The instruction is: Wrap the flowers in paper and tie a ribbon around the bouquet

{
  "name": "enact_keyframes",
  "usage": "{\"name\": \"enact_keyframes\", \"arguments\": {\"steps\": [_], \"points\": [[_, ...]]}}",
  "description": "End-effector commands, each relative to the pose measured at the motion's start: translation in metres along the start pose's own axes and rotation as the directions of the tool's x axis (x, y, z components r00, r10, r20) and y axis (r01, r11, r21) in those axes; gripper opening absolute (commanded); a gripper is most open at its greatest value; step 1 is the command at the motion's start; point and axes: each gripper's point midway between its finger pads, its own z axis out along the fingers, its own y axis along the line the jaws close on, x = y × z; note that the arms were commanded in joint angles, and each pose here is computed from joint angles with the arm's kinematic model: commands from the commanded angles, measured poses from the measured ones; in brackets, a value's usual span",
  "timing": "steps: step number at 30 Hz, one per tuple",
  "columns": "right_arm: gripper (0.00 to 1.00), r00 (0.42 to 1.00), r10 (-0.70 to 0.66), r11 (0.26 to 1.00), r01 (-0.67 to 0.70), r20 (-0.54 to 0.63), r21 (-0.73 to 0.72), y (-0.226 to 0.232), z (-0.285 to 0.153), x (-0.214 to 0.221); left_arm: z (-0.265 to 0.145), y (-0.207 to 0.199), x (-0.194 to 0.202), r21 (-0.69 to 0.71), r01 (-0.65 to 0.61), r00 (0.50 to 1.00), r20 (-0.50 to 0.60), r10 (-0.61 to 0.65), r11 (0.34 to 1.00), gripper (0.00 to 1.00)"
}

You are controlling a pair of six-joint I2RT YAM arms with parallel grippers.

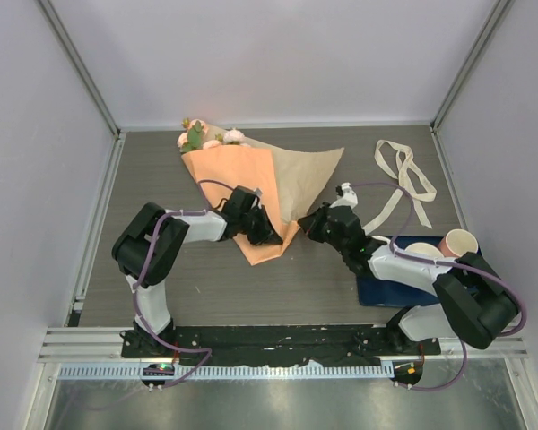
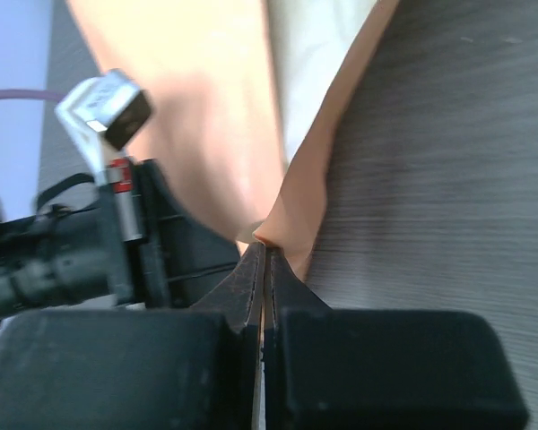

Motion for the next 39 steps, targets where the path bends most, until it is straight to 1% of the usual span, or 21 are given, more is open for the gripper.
{"name": "enact_keyframes", "arguments": {"steps": [1,2,5,8,13,15,16,17,18,19,20,22,23,24,25,26,28,30,33,37,39], "points": [[0.0,0.993,-0.12,0.988,0.121,0.017,-0.094,0.046,0.0,-0.008,0.01,0.085,0.038,-0.269,0.024,0.998,-0.057,-0.041,0.963,0.0],[0.0,0.987,-0.158,0.978,0.159,0.019,-0.132,0.063,-0.002,-0.006,0.009,0.086,0.038,-0.271,0.024,0.998,-0.055,-0.041,0.962,0.0],[0.0,0.978,-0.211,0.962,0.209,0.011,-0.177,0.084,-0.002,-0.002,0.008,0.089,0.039,-0.274,0.024,0.998,-0.051,-0.039,0.961,0.0],[0.0,0.968,-0.25,0.939,0.233,-0.036,-0.253,0.103,0.004,0.01,0.009,0.09,0.041,-0.268,0.021,0.998,-0.051,-0.036,0.963,0.0],[0.0,0.949,-0.302,0.928,0.271,-0.091,-0.257,0.103,0.012,0.022,0.003,0.082,0.038,-0.234,0.0,0.999,-0.036,-0.009,0.972,0.0],[0.0,0.951,-0.294,0.942,0.271,-0.095,-0.2,0.093,0.012,0.018,0.0,0.079,0.036,-0.232,-0.01,1.0,-0.027,0.004,0.973,0.0],[0.0,0.954,-0.285,0.953,0.272,-0.096,-0.131,0.083,0.011,0.014,-0.001,0.077,0.034,-0.23,-0.015,1.0,-0.023,0.01,0.973,0.0],[0.0,0.964,-0.266,0.964,0.266,-0.031,0.009,0.065,0.013,-0.009,-0.002,0.075,0.033,-0.234,-0.021,1.0,-0.024,0.016,0.972,0.0],[0.0,0.971,-0.236,0.966,0.24,-0.047,0.094,0.042,0.008,-0.018,-0.003,0.075,0.031,-0.236,-0.024,1.0,-0.024,0.019,0.971,0.0],[0.01,0.981,-0.19,0.974,0.194,-0.044,0.116,0.034,0.006,-0.023,-0.002,0.075,0.032,-0.238,-0.024,0.999,-0.029,0.018,0.971,0.0],[0.14,0.985,-0.16,0.975,0.168,-0.064,0.144,0.019,0.005,-0.021,-0.001,0.075,0.032,-0.24,-0.023,0.999,-0.034,0.015,0.971,0.0],[0.23,0.992,-0.108,0.971,0.119,-0.066,0.207,-0.011,-0.001,-0.031,0.0,0.077,0.034,-0.241,-0.02,0.999,-0.04,0.011,0.97,0.0],[0.33,0.991,-0.086,0.97,0.107,-0.102,0.219,-0.027,-0.005,-0.02,0.002,0.08,0.035,-0.247,-0.018,0.999,-0.043,0.008,0.969,0.0],[0.38,0.994,-0.058,0.981,0.075,-0.096,0.178,-0.026,-0.004,-0.022,0.002,0.081,0.036,-0.25,-0.015,0.999,-0.044,0.004,0.968,0.0],[0.41,0.994,-0.018,0.982,0.038,-0.107,0.185,-0.042,-0.004,-0.02,0.002,0.082,0.037,-0.252,-0.012,0.999,-0.046,0.001,0.968,0.0],[0.42,0.989,-0.002,0.988,0.025,-0.147,0.15,-0.04,-0.005,-0.012,0.003,0.082,0.037,-0.25,-0.013,0.999,-0.046,0.001,0.968,0.0],[0.38,0.981,-0.012,0.992,0.037,-0.192,0.124,-0.043,-0.003,0.0,0.003,0.082,0.038,-0.249,-0.013,0.999,-0.051,0.001,0.968,0.0],[0.37,0.98,-0.008,0.997,0.023,-0.201,0.073,-0.038,-0.001,0.007,0.003,0.082,0.037,-0.248,-0.016,0.999,-0.049,0.004,0.969,0.0],[0.37,0.98,-0.012,0.997,0.027,-0.198,0.071,-0.047,0.0,0.015,0.002,0.08,0.036,-0.243,-0.014,0.999,-0.045,0.003,0.97,0.0],[0.46,0.982,0.021,0.995,-0.002,-0.187,0.098,-0.064,0.0,0.026,0.001,0.078,0.036,-0.238,-0.014,0.999,-0.046,0.004,0.971,0.0],[0.47,0.985,0.041,0.995,-0.024,-0.169,0.1,-0.067,0.004,0.025,0.001,0.078,0.036,-0.238,-0.013,0.999,-0.046,0.002,0.971,0.0]]}}
